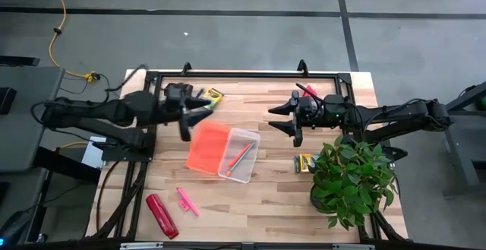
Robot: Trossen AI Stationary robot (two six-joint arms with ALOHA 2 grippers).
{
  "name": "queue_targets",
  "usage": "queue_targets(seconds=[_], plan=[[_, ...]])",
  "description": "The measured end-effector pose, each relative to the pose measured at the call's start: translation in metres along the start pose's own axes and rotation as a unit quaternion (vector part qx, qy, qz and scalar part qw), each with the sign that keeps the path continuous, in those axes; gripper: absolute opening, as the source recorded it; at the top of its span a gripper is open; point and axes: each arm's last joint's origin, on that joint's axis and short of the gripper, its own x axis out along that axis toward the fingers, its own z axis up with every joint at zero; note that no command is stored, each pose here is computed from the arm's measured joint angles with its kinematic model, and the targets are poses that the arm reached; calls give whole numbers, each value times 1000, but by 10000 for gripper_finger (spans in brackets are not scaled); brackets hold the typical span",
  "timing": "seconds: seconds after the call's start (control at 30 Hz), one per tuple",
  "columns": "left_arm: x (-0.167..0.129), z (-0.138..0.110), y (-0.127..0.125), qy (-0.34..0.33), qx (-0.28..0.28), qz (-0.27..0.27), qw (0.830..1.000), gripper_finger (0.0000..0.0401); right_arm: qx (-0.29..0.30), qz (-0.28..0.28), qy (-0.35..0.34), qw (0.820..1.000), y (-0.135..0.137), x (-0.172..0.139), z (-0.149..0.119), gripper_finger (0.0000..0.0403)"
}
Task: Pack school essentials
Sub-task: Put the bottom crayon box in the supply box
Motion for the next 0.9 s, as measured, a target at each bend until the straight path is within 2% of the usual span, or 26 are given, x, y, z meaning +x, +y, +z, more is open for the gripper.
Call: queue_targets(seconds=[0.13, 0.3, 0.67, 0.9], plan=[[-23, -17, 3, -63, -23, -44, 997, 168, 0, 0, 0, 1000, 0, 0, 0, 206], [-42, -31, 8, -94, -39, -78, 992, 168, 0, 0, 0, 1000, 0, 0, 0, 206], [-59, -27, 13, -130, 19, -79, 988, 168, 0, 0, 0, 1000, 0, 0, 0, 206], [-60, -27, 13, -127, -4, -82, 988, 168, 0, -6, -1, 1000, 0, 0, 0, 206]])
